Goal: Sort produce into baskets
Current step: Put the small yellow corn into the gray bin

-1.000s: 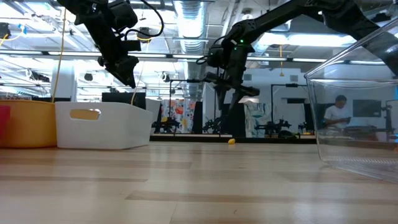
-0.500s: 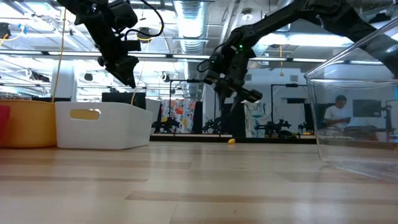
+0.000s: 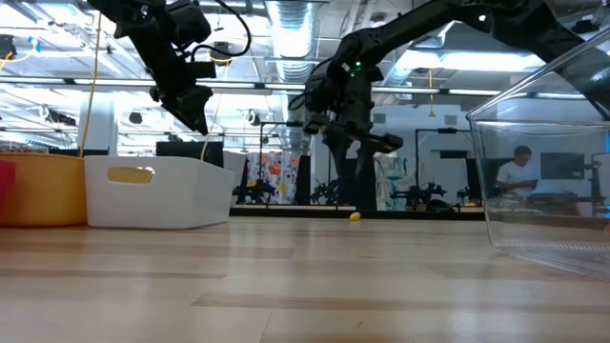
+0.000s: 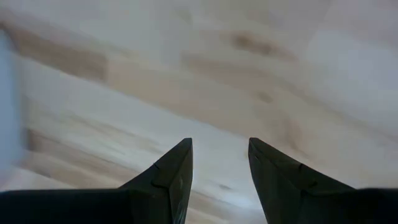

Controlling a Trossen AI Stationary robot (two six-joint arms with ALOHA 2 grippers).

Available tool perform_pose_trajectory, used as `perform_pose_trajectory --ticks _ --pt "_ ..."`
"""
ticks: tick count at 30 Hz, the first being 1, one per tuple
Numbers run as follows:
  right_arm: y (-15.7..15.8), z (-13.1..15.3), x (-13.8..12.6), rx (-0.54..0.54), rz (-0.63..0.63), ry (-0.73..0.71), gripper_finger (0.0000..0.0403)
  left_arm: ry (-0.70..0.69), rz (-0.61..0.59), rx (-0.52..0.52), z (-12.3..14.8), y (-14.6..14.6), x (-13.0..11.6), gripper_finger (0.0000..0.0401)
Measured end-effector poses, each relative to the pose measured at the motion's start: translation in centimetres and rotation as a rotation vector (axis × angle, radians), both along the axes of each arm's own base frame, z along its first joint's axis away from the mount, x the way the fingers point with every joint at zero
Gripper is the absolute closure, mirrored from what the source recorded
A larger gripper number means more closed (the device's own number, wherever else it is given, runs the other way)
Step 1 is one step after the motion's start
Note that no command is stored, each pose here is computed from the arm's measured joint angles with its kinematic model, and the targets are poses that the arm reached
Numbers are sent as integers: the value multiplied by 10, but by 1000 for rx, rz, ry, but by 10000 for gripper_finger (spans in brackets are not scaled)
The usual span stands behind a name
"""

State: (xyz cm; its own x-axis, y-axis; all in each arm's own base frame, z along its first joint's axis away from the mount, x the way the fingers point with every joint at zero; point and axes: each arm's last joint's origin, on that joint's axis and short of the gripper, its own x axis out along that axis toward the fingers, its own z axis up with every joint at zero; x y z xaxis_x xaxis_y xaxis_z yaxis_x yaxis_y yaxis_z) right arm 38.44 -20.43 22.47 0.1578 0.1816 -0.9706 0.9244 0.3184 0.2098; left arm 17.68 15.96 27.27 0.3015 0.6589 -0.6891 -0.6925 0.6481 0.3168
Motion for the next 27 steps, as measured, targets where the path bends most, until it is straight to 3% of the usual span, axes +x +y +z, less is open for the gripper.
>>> perform_pose_trajectory --ticks 5,10,17,27 --pt "25 -21 4 23 31 84 221 0 0 0 0 0 0 161" --pt "36 -33 6 -32 3 142 221 0 0 0 0 0 0 161" --pt "28 -45 14 -144 -36 55 232 0 -1 -1 0 0 0 161" --pt "-6 -64 -11 -123 -134 97 248 0 -1 -1 0 0 0 161"
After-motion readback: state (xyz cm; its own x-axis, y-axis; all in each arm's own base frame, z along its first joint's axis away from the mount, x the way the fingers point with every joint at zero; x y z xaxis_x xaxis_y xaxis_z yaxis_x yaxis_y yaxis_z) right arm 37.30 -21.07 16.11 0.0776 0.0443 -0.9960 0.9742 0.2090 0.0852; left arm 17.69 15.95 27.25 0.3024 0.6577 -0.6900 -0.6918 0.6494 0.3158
